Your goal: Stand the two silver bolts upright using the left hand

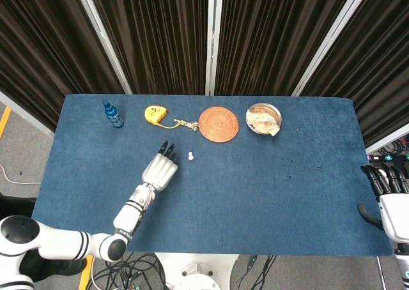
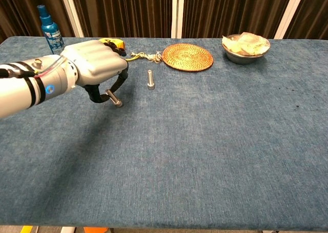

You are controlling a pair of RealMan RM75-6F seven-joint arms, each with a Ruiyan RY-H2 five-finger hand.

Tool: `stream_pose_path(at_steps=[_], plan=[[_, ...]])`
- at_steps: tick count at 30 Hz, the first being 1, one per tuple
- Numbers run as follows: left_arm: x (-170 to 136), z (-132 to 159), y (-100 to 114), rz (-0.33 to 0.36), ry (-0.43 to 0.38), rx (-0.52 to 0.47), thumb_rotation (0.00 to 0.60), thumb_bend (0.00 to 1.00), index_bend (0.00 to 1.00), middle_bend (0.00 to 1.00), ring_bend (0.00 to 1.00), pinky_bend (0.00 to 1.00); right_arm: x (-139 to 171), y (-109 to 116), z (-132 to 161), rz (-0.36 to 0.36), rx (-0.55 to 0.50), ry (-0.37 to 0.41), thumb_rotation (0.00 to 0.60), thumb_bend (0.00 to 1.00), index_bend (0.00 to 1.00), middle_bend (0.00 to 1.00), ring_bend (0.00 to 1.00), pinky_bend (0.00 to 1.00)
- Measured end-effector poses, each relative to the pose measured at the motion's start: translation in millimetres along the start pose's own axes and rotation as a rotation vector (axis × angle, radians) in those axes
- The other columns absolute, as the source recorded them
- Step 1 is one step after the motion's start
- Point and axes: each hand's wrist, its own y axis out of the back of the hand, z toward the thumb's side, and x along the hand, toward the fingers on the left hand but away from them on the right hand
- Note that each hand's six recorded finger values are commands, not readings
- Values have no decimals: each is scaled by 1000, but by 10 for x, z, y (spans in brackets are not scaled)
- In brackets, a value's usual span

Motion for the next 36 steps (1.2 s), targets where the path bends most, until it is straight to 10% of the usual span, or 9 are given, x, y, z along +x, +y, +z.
stream_pose_path(at_steps=[23,36], plan=[[27,231,53,-3,-27,96,600,359,352,185,0,0,-1,-2,-39,-2,-5,-6,600,188,95,144,0,8],[-107,-124,238,54,46,-200,600,198,235,182,0,0,-53,37,-33,-4,5,6,600,187,95,144,0,8]])
